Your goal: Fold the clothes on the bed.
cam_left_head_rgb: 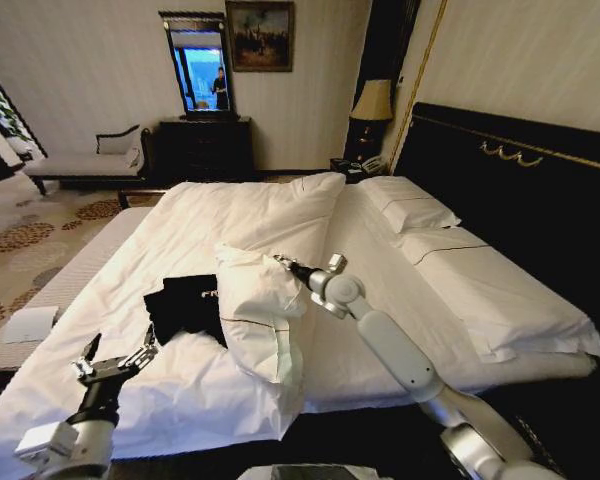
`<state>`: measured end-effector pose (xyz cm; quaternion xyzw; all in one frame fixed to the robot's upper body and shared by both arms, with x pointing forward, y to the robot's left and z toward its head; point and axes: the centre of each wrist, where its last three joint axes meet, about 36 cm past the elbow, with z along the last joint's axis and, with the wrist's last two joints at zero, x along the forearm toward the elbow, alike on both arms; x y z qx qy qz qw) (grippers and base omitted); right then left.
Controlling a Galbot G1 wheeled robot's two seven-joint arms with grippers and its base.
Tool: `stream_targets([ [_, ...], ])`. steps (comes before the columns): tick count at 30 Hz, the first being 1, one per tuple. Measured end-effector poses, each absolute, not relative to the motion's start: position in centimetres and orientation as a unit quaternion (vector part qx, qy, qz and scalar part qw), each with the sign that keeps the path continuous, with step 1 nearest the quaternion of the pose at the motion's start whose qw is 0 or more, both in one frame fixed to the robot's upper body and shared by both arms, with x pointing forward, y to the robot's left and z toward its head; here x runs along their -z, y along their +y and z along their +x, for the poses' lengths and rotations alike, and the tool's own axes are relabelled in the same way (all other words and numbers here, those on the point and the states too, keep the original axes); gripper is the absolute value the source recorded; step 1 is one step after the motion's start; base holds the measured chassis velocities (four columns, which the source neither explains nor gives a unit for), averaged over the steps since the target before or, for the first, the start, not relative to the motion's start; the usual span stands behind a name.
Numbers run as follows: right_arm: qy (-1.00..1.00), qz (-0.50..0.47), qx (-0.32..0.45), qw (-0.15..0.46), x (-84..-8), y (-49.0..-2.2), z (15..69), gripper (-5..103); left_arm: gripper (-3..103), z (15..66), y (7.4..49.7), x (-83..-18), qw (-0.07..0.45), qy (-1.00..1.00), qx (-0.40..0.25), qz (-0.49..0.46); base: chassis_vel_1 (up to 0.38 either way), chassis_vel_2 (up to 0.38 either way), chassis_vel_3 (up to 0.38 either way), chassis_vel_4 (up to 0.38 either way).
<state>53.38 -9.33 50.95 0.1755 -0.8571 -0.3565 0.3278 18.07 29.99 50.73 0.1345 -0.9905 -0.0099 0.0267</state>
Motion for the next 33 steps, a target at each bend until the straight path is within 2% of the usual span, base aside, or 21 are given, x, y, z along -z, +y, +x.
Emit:
stream_targets([
  [12, -0.862, 0.179, 0.332, 0.338, -50.5, -7.7, 54.9, 101, 100, 18.1, 30.7, -51.1, 0.021, -0.990, 0.014, 0.142, 0.000, 0.000, 0.000, 0.000],
  [15, -0.866, 0.173, 0.327, 0.337, -50.2, -7.3, 56.3, 91, 100, 18.3, 30.5, -51.0, 0.018, -0.990, 0.012, 0.139, 0.000, 0.000, 0.000, 0.000],
  [17, -0.867, 0.171, 0.325, 0.337, -50.2, -7.2, 56.6, 91, 100, 18.4, 30.4, -51.0, 0.017, -0.990, 0.011, 0.138, 0.000, 0.000, 0.000, 0.000],
  [21, -0.872, 0.167, 0.317, 0.334, -50.1, -7.1, 57.2, 71, 100, 18.6, 30.2, -50.7, 0.017, -0.991, 0.007, 0.135, 0.000, 0.000, 0.000, 0.000],
  [22, -0.872, 0.167, 0.317, 0.334, -50.1, -7.1, 57.2, 71, 100, 18.6, 30.2, -50.7, 0.017, -0.991, 0.007, 0.135, 0.000, 0.000, 0.000, 0.000],
  [24, -0.872, 0.167, 0.318, 0.332, -50.2, -7.2, 57.2, 59, 100, 18.7, 30.2, -50.5, 0.017, -0.991, 0.006, 0.135, 0.000, 0.000, 0.000, 0.000],
  [27, -0.873, 0.170, 0.321, 0.326, -50.3, -7.4, 57.3, 54, 100, 18.8, 30.3, -50.3, 0.018, -0.991, 0.005, 0.135, 0.000, 0.000, 0.000, 0.000],
  [30, -0.872, 0.179, 0.331, 0.314, -50.6, -7.8, 57.1, 37, 100, 18.9, 30.4, -50.1, 0.018, -0.990, 0.005, 0.137, 0.000, 0.000, 0.000, 0.000],
  [31, -0.872, 0.179, 0.331, 0.314, -50.6, -7.8, 57.1, 37, 100, 18.9, 30.4, -50.1, 0.018, -0.990, 0.005, 0.137, 0.000, 0.000, 0.000, 0.000],
  [32, -0.871, 0.184, 0.335, 0.308, -50.7, -7.9, 56.9, 32, 100, 19.0, 30.4, -50.0, 0.019, -0.990, 0.005, 0.137, 0.000, 0.000, 0.000, 0.000],
  [33, -0.869, 0.201, 0.342, 0.296, -51.1, -7.9, 56.2, 20, 100, 19.1, 30.4, -49.9, 0.018, -0.990, 0.003, 0.140, 0.000, 0.000, 0.000, 0.000],
])
